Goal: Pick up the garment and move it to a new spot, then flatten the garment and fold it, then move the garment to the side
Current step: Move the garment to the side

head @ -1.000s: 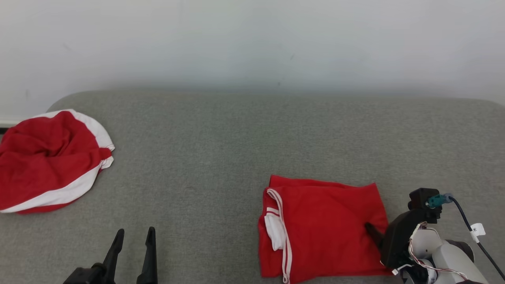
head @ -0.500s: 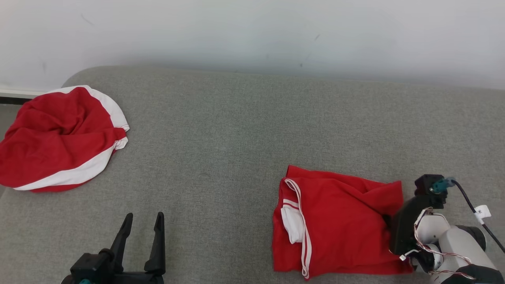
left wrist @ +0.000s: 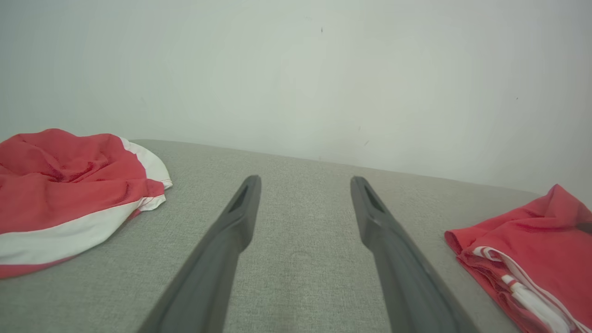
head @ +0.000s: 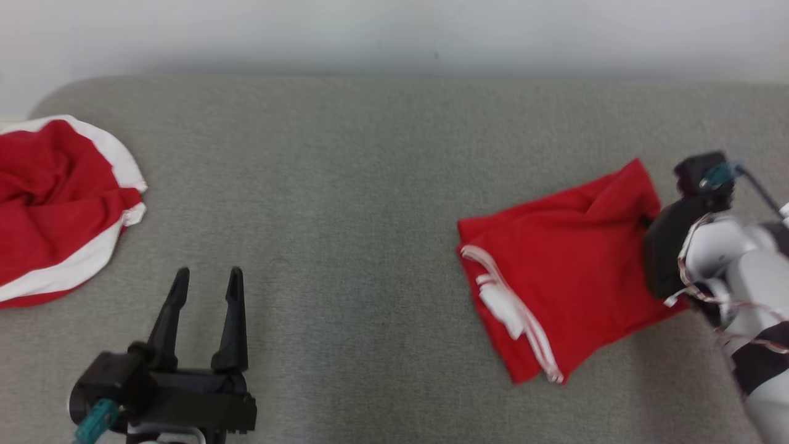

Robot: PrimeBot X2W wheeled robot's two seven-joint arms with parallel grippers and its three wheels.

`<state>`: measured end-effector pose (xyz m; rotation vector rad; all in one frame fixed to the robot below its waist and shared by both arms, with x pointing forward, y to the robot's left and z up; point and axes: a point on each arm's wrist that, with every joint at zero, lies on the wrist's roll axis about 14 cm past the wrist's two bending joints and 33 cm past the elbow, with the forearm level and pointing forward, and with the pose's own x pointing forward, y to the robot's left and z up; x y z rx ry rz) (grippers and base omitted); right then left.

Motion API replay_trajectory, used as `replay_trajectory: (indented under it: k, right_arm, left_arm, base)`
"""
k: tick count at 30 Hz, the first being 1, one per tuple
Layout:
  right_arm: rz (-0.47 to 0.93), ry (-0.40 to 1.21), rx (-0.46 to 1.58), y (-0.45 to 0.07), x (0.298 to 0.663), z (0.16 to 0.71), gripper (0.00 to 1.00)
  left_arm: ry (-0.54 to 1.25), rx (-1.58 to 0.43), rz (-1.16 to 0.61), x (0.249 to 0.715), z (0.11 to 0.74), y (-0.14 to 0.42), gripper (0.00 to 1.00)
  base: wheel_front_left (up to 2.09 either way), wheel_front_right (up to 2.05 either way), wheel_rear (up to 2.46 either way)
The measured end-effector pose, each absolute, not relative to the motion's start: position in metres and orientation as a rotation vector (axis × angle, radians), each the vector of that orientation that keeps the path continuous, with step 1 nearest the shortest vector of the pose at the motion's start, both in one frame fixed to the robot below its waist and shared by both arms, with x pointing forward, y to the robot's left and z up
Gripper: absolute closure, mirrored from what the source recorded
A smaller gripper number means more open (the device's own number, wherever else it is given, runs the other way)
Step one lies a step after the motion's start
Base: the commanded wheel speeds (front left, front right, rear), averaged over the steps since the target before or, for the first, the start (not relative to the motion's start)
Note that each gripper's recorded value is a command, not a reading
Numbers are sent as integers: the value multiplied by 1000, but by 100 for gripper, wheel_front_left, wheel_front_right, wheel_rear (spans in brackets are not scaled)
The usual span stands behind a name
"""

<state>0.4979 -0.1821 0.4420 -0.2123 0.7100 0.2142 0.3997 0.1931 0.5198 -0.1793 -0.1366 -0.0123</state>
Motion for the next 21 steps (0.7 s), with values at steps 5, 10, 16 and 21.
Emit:
replay_trajectory:
  k: [5, 10, 16, 21]
  right_arm:
    - [133, 675, -252, -225, 524, 458, 100]
    - [21, 666, -273, -279, 536, 463, 100]
    - [-135, 668, -300, -352, 530, 460, 100]
    - [-220, 627, -387, -396, 526, 466, 100]
  left_arm:
    - [-160, -169, -53, 427, 523, 181, 0]
    - [-177, -161, -127, 457, 522, 156, 0]
    - [-186, -170, -243, 490, 513, 118, 0]
    - [-178, -176, -320, 507, 500, 94, 0]
  base:
    - [0, 0, 0]
    - [0, 0, 0]
    - [0, 0, 0]
    - [0, 0, 0]
